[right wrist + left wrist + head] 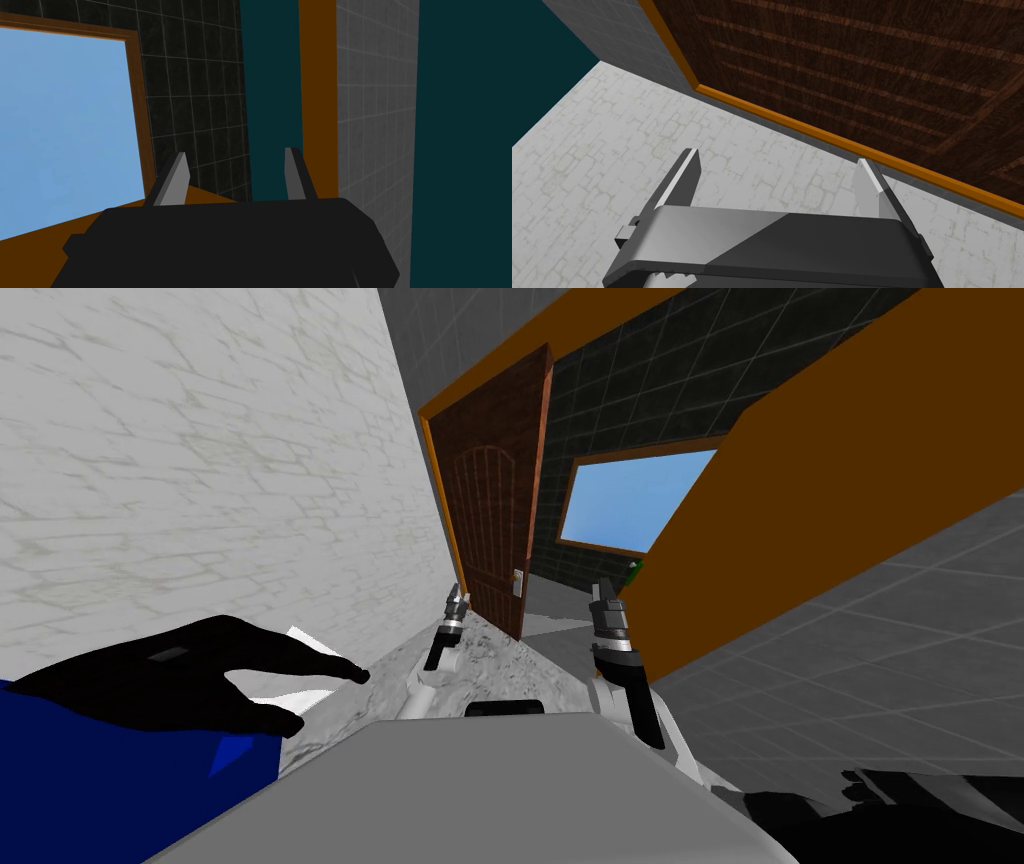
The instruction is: Push the door open
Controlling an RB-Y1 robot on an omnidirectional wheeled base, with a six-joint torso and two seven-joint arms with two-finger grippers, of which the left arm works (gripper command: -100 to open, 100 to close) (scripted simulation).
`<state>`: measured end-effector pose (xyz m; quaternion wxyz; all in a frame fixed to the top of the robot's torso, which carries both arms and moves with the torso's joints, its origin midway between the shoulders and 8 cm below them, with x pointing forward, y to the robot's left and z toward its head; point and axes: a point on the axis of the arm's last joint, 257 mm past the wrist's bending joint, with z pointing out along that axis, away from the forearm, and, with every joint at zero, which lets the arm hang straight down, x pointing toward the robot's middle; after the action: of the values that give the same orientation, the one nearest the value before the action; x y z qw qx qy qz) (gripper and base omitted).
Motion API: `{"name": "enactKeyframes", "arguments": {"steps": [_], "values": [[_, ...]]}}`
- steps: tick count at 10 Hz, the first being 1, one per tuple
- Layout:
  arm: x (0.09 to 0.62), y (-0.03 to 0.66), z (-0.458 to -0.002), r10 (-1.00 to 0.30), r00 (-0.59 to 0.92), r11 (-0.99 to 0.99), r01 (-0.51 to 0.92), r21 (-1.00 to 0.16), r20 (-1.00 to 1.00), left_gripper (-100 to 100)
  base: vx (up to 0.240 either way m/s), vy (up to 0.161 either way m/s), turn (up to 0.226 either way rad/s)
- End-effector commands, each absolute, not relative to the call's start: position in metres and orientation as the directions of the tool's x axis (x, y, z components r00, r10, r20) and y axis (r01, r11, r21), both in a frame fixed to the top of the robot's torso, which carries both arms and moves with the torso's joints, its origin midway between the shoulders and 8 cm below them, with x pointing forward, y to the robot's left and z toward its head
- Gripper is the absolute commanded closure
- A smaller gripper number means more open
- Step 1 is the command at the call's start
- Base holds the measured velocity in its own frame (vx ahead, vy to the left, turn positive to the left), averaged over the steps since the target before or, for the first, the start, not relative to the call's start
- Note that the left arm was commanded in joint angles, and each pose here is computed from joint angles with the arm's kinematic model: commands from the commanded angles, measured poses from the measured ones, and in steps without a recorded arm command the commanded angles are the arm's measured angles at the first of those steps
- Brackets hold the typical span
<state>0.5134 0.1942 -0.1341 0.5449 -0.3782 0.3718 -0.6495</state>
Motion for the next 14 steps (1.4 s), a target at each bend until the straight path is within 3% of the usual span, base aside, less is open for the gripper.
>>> {"name": "enactKeyframes", "arguments": {"steps": [1, 14], "values": [[0.523, 0.183, -0.143, -0.987, -0.138, -0.131, 0.406, -0.905, 0.081, -100, 0.041, 0.043, -0.082], [0.570, 0.120, -0.205, -0.970, -0.238, -0.115, 0.250, -0.961, 0.054, -100, 0.043, 0.040, -0.072]]}}
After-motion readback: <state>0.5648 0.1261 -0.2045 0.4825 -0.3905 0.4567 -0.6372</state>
